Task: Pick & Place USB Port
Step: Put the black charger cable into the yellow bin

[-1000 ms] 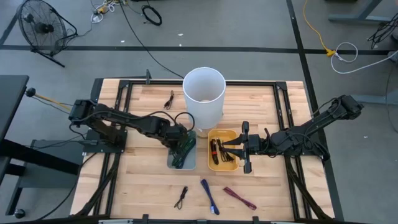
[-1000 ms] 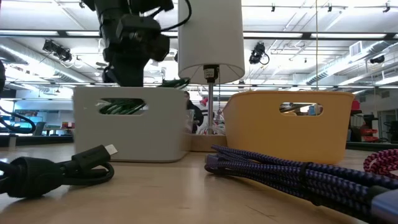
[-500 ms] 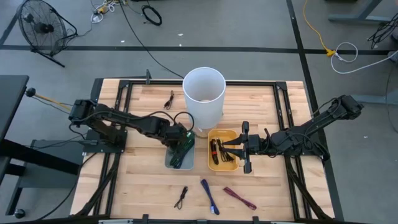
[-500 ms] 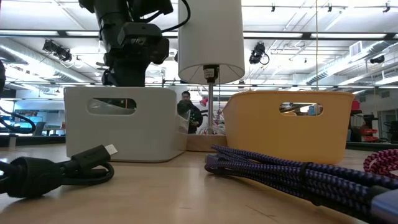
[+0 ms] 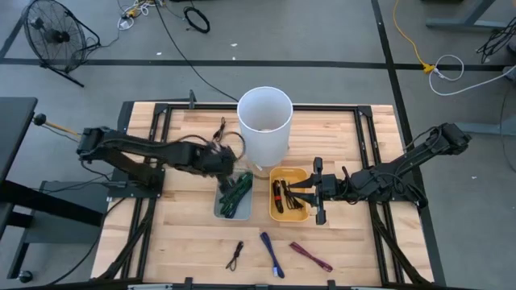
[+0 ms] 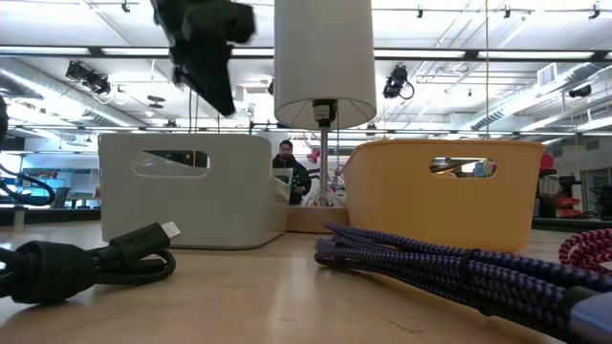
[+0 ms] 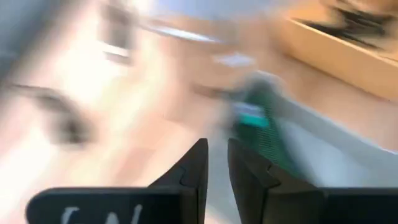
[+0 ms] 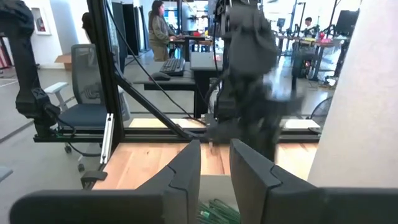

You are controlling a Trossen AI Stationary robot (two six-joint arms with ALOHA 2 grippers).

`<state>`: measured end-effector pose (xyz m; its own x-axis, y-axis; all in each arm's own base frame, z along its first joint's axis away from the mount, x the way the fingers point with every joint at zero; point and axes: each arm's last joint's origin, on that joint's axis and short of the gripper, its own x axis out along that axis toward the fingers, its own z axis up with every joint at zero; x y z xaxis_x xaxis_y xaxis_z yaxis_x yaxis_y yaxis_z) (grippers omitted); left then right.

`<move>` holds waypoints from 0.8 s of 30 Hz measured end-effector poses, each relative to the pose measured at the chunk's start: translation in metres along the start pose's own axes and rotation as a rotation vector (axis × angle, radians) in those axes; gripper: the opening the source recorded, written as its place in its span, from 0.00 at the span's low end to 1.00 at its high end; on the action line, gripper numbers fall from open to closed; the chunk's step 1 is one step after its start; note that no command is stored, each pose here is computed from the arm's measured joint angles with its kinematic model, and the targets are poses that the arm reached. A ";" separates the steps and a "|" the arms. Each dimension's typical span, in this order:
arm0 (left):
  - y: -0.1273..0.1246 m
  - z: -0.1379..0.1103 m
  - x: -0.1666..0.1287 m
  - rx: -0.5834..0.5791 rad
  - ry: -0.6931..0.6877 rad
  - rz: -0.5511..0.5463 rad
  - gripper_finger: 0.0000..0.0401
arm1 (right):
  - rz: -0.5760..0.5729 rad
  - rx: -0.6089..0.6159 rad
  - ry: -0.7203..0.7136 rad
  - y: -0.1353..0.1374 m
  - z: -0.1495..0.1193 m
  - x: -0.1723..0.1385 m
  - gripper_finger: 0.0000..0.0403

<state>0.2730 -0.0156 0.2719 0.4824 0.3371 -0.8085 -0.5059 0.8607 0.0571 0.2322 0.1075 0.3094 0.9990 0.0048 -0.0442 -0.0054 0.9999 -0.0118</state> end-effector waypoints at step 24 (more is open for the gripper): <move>0.165 -0.028 0.067 -0.278 -0.119 0.210 0.16 | 0.001 0.029 0.005 0.000 -0.001 0.000 0.21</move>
<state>0.2020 0.1380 0.2104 0.4189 0.5515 -0.7214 -0.7698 0.6370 0.0401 0.2322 0.1075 0.3088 0.9988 0.0055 -0.0492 -0.0047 0.9998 0.0177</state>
